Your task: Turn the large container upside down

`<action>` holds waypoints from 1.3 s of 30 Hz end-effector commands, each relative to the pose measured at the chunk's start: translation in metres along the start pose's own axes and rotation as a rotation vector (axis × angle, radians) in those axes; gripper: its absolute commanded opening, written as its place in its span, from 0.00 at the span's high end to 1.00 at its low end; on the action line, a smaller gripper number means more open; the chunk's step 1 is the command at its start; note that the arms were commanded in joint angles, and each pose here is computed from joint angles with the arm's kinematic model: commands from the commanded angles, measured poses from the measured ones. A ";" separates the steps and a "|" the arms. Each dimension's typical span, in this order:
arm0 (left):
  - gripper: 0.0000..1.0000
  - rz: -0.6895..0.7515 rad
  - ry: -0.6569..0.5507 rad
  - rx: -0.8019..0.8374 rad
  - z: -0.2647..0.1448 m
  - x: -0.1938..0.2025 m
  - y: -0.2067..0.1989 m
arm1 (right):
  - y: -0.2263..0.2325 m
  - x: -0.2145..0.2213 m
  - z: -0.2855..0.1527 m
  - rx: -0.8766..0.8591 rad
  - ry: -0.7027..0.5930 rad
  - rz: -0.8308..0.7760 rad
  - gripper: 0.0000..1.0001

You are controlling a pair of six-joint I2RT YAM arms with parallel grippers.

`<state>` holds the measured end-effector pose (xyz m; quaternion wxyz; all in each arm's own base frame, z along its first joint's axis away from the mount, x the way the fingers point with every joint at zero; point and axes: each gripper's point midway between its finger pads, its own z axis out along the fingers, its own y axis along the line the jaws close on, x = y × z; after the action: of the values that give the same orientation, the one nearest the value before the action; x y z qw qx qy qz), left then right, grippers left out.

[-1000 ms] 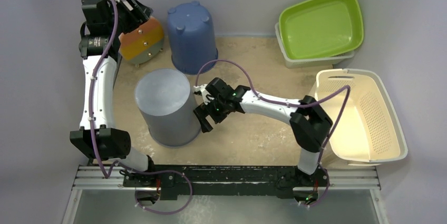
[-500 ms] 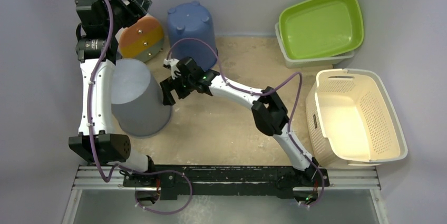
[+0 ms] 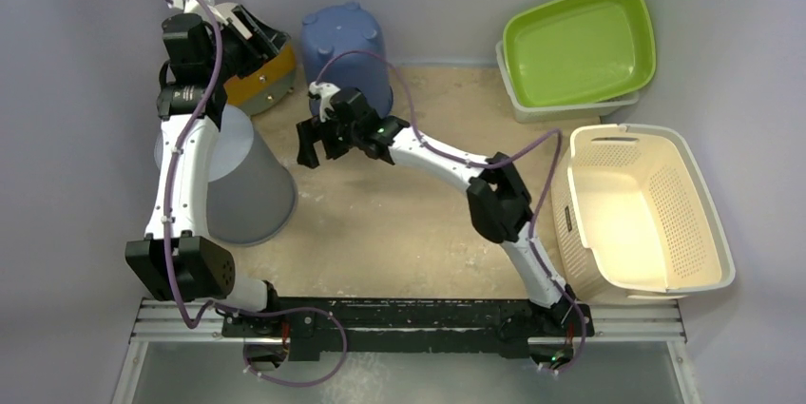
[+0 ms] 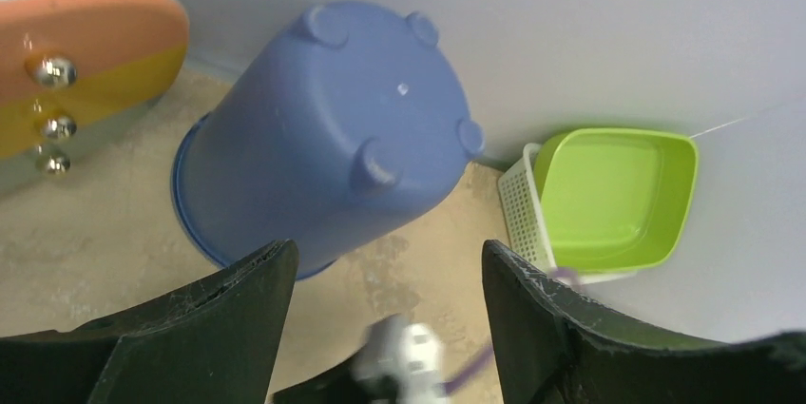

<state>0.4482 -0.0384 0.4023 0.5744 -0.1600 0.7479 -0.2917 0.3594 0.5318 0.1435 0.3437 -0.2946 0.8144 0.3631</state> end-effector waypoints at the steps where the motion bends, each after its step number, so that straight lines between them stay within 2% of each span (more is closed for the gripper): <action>1: 0.29 0.041 -0.027 0.067 -0.014 -0.003 -0.020 | -0.008 -0.094 -0.090 0.119 -0.245 -0.036 0.00; 5: 0.29 0.038 -0.033 0.071 -0.017 -0.002 -0.022 | -0.050 -0.102 -0.143 0.347 -0.245 -0.062 0.00; 14: 0.29 0.029 -0.041 0.099 -0.019 -0.002 -0.031 | -0.183 -0.122 -0.269 0.870 -0.198 -0.115 0.00; 20: 0.29 0.009 -0.037 0.109 -0.012 0.009 -0.031 | -0.249 -0.132 -0.318 1.080 -0.198 -0.087 0.00; 27: 0.29 0.006 -0.023 0.098 -0.004 0.019 -0.027 | -0.322 -0.138 -0.337 1.207 -0.184 -0.067 0.00; 31: 0.30 0.009 -0.017 0.076 -0.001 0.023 -0.020 | -0.364 -0.131 -0.340 1.253 -0.174 -0.032 0.05; 39: 0.30 0.011 0.015 0.041 0.015 0.040 -0.003 | -0.409 -0.127 -0.335 1.335 -0.206 -0.057 0.07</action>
<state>0.4408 -0.0652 0.3712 0.5594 -0.1534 0.7533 -0.3099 0.6002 0.0703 0.2093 0.4752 -0.0271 0.8603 -0.1824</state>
